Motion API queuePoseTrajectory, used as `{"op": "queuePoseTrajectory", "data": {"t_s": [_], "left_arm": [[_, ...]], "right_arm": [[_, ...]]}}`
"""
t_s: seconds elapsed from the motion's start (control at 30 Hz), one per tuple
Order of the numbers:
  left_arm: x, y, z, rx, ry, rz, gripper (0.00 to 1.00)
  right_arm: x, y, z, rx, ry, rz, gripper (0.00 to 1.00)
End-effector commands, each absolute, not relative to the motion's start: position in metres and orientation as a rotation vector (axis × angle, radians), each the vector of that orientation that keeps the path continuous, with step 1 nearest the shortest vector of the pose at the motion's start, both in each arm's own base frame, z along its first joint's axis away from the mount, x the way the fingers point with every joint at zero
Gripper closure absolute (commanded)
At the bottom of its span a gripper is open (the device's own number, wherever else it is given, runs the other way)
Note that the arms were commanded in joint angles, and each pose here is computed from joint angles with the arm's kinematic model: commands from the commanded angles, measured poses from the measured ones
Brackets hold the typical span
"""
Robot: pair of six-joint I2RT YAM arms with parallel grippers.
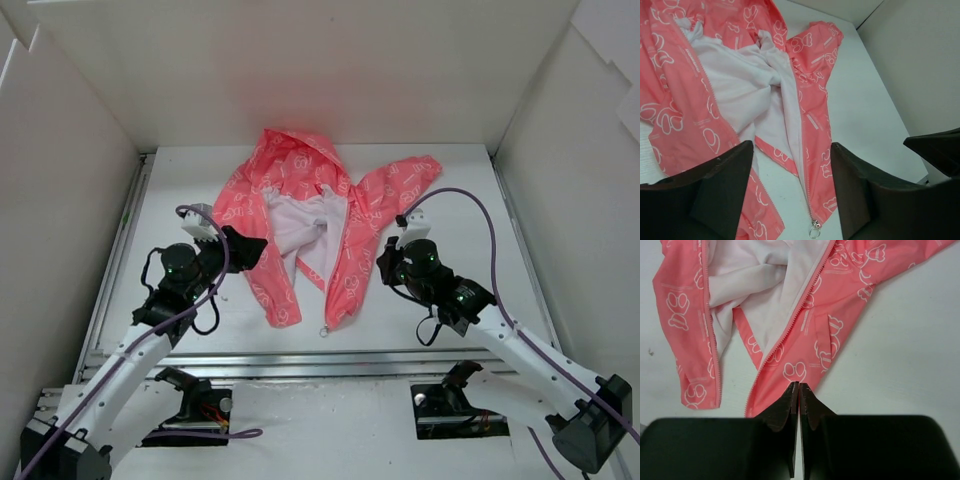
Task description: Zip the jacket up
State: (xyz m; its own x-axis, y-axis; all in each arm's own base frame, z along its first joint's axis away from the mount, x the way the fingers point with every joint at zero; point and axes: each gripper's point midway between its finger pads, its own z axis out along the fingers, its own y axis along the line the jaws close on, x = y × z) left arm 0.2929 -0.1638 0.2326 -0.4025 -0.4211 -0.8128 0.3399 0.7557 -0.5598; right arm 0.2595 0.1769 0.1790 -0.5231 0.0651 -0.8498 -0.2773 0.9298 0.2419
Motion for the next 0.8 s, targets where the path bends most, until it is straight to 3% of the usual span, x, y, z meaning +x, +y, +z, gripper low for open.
{"op": "queuePoseTrajectory", "data": {"t_s": [0.0,0.03,0.13,0.2,0.3,0.43,0.57,0.77], "left_arm": [[0.289,-0.162,0.254,-0.046,1.751,-0.797,0.46],[0.284,-0.166,0.254,-0.032,1.756,-0.796,0.51],[0.282,-0.158,0.233,-0.081,1.817,-0.701,0.53],[0.276,-0.157,0.211,-0.073,1.904,-0.63,0.61],[0.265,-0.162,0.18,-0.032,2.027,-0.521,0.84],[0.258,-0.169,0.145,0.007,2.19,-0.372,0.97],[0.249,-0.172,0.12,0.04,2.273,-0.232,0.95],[0.244,-0.19,0.107,0.093,2.318,-0.174,0.73]], "right_arm": [[0.268,0.187,0.208,-0.147,2.002,0.481,1.0],[0.269,0.189,0.208,-0.159,1.998,0.482,1.0],[0.268,0.187,0.206,-0.157,2.015,0.471,1.0],[0.267,0.187,0.206,-0.152,2.008,0.479,1.0],[0.267,0.189,0.201,-0.162,2.014,0.481,1.0],[0.268,0.191,0.196,-0.139,2.034,0.494,1.0],[0.266,0.194,0.193,-0.146,2.033,0.507,1.0],[0.26,0.188,0.187,-0.133,2.035,0.51,1.0]]}}
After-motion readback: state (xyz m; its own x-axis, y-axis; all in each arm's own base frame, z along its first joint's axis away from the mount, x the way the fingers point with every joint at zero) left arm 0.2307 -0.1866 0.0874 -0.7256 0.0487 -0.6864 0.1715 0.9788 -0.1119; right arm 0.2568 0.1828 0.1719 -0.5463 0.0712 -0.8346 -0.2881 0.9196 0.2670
